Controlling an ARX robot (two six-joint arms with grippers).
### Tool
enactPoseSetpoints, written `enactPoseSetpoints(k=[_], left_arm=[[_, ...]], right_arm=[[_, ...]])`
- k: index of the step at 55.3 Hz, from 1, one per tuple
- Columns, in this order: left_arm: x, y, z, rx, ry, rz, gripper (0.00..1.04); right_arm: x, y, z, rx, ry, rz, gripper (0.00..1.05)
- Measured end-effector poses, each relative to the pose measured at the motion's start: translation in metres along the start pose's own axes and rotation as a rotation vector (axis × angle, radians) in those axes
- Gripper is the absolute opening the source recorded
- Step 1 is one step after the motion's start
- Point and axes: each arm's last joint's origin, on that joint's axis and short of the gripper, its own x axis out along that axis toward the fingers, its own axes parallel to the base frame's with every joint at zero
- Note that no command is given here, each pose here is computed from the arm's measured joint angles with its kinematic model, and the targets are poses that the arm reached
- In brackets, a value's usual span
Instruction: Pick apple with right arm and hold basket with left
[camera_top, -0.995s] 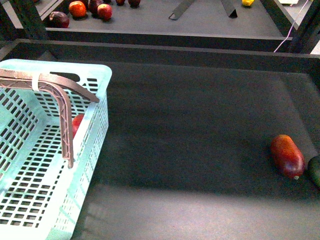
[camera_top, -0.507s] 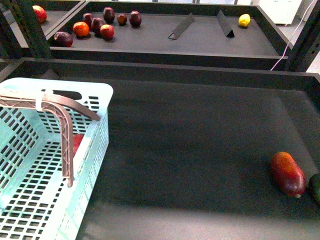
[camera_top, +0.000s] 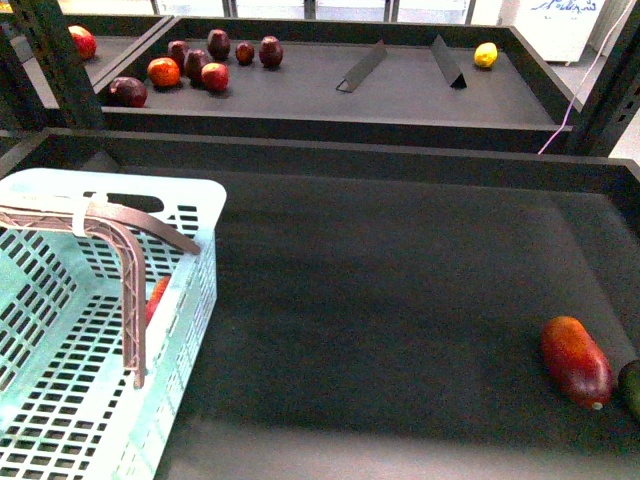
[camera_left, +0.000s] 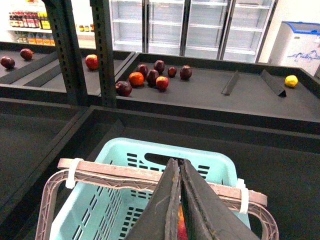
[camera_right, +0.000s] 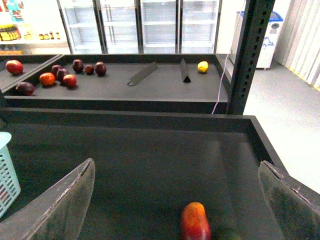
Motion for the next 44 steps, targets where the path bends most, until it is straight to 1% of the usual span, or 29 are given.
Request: enactPoseSetpoints(k=[13, 19, 44], left_arm=[[-0.015, 0.0, -0.006, 0.011, 0.004, 0.0, 0.03], [-0.02, 0.0, -0.014, 0.012, -0.004, 0.0, 0.03], [-0.037, 0.0, -0.009, 0.015, -0.02, 0.0, 0.03]], right_arm=[[0.0, 0.0, 0.0, 0.0, 0.0, 0.0, 0.96], [0.0, 0.0, 0.0, 0.0, 0.0, 0.0, 0.96], [0.0, 0.0, 0.0, 0.0, 0.0, 0.0, 0.96]])
